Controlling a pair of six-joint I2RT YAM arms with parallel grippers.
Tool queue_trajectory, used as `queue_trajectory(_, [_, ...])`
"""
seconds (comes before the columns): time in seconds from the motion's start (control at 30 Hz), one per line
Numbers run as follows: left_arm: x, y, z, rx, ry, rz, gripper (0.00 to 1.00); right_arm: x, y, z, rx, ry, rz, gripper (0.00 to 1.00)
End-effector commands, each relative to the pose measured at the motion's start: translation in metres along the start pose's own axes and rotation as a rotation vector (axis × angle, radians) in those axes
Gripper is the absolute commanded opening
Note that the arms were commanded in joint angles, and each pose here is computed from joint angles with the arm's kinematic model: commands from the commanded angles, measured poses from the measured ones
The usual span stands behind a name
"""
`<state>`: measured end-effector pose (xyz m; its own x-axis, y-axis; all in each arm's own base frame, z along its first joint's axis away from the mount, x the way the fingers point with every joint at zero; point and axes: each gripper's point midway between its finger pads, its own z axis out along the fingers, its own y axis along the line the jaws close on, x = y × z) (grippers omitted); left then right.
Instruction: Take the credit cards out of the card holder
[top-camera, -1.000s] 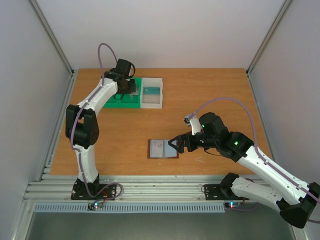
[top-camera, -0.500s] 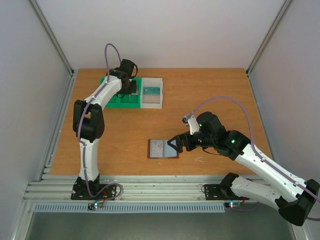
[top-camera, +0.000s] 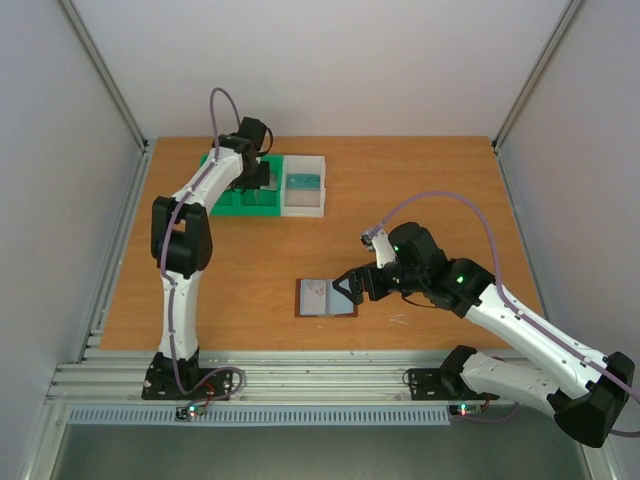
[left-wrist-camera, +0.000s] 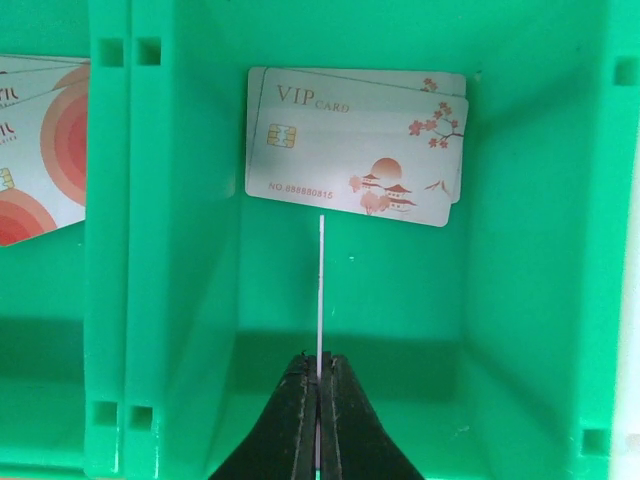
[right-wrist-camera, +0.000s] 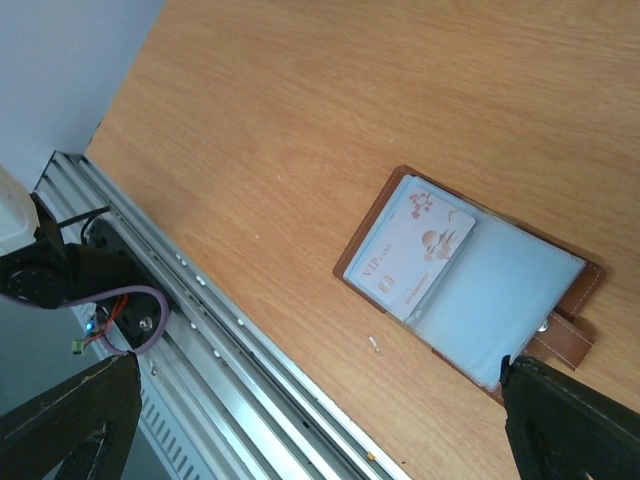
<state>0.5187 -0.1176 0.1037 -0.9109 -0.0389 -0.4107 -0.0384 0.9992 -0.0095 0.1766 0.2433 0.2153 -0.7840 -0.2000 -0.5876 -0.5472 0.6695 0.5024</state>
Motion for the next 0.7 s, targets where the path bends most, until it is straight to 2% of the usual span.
queue_trajectory(0.0, [-0.005,0.000,0.002,0.008,0.008,0.019,0.00,-0.016,0.005,-0.006,0.000,-0.049,-0.030,0.98])
queue_trajectory(0.67, [-0.010,-0.006,0.016,0.031,0.011,0.000,0.01,-0.016,0.001,-0.003,0.017,-0.048,-0.027,0.99])
